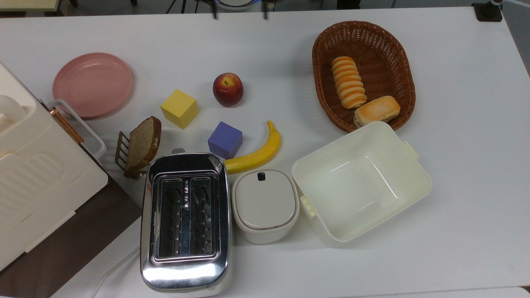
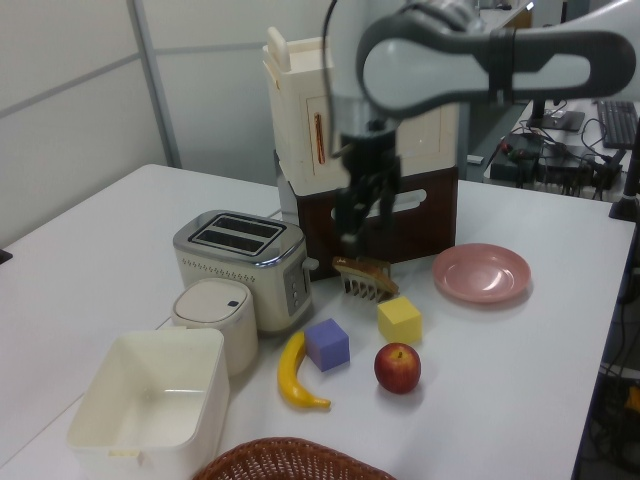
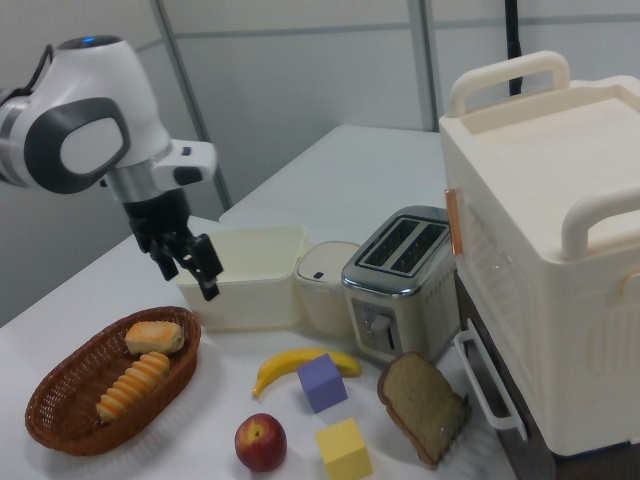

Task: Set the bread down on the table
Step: 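Lower the open gripper over the long striped bread roll in the basket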

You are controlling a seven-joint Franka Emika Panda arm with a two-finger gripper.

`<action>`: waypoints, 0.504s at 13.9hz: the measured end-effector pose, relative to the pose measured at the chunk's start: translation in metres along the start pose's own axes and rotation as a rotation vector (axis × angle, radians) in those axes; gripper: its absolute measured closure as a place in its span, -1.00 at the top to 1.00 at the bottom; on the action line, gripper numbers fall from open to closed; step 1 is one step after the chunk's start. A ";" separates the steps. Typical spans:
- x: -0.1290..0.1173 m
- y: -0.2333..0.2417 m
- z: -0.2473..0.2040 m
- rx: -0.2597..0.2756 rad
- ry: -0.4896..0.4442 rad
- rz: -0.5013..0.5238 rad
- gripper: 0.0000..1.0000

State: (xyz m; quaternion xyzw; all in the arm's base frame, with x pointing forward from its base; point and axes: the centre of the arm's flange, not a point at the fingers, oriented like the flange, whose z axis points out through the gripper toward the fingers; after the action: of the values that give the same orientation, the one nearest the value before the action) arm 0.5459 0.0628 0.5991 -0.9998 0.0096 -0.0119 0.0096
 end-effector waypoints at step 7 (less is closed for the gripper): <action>-0.055 -0.172 0.083 0.014 0.034 -0.128 1.00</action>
State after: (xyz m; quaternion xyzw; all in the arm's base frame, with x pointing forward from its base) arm 0.4961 0.2378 0.5178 -0.9980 -0.0542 -0.0296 0.0157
